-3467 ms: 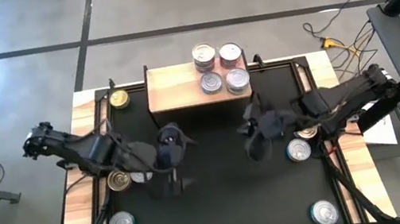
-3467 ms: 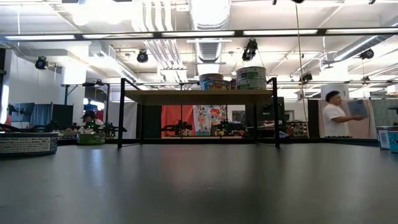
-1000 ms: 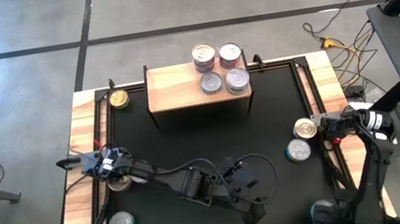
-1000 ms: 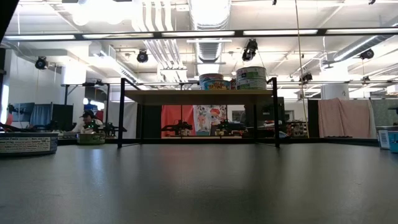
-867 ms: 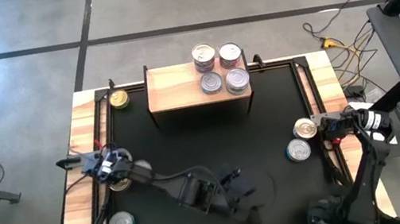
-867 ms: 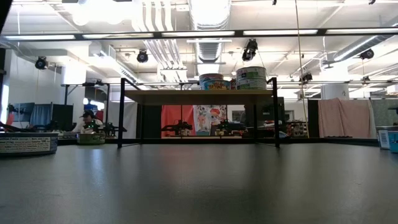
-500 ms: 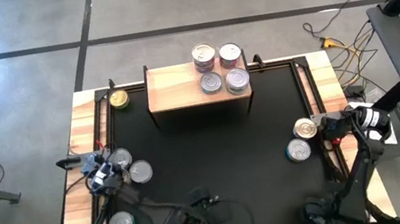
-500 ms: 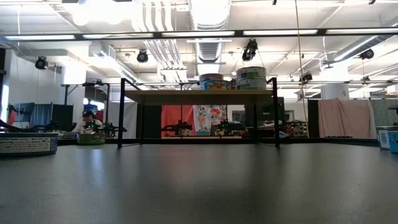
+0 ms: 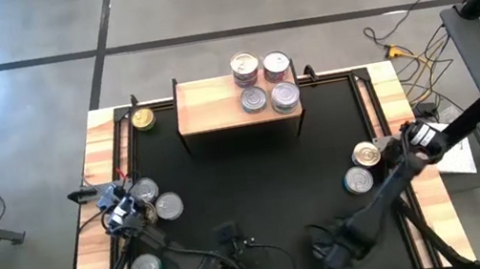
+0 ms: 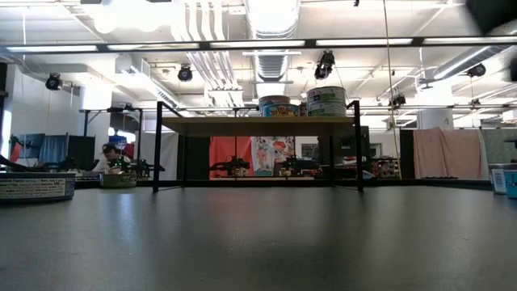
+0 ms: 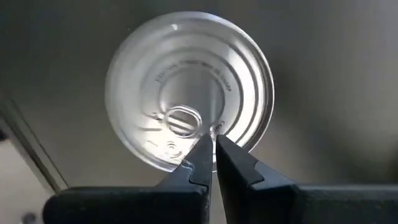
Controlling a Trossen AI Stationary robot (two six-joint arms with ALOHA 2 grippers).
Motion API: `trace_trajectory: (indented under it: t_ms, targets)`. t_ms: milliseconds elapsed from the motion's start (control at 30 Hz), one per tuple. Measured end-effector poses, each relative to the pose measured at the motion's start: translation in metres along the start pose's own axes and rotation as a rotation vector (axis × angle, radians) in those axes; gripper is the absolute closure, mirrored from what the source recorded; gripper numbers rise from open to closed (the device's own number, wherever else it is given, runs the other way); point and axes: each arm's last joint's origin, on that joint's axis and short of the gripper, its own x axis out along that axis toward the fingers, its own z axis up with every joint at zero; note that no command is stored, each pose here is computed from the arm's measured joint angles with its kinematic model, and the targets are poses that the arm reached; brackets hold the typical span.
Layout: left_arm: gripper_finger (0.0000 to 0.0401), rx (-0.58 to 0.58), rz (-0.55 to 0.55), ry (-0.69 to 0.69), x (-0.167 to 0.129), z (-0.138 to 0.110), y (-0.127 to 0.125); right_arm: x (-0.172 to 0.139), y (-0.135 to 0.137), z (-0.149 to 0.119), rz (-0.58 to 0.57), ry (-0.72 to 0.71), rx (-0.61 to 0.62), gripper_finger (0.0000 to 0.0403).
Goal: Stack canned seafood by type on shelf
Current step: Stack the yellow-blue tuna can on top of the other yellow-blue tuna can on the shelf
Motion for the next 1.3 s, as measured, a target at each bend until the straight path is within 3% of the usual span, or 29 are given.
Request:
trace_trajectory:
  t_ms: [167, 333, 433, 700, 833, 933, 1167, 1300]
  targets:
    - [0.0045, 0.055, 0.048, 0.112, 0.000, -0.009, 0.008, -0.023, 0.004, 0.029, 0.087, -0.074, -0.031, 0.0390]
    - [0.0045, 0.114, 0.053, 0.120, -0.001, -0.010, 0.009, -0.052, 0.013, 0.034, 0.127, -0.098, -0.069, 0.0390]
    - [0.0045, 0.118, 0.073, 0.125, 0.004, -0.009, 0.010, -0.064, 0.011, 0.026, 0.046, -0.070, -0.058, 0.0390]
    - [0.0045, 0.154, 0.141, 0.177, 0.025, -0.020, 0.011, -0.079, -0.024, 0.001, -0.317, 0.098, 0.034, 0.0390]
    - [0.0045, 0.169, 0.142, 0.235, 0.033, -0.028, 0.010, -0.075, -0.032, -0.001, -0.316, 0.067, -0.007, 0.0390]
    - [0.0045, 0.157, 0.105, 0.264, 0.036, -0.030, 0.008, -0.067, -0.045, -0.005, -0.383, 0.072, 0.003, 0.0390]
    - [0.0045, 0.155, 0.030, 0.241, 0.029, -0.032, 0.005, -0.052, -0.097, -0.035, -0.505, 0.033, 0.302, 0.0390]
    - [0.0045, 0.170, 0.037, 0.233, 0.030, -0.030, 0.008, -0.055, -0.128, -0.053, -0.483, 0.032, 0.539, 0.0390]
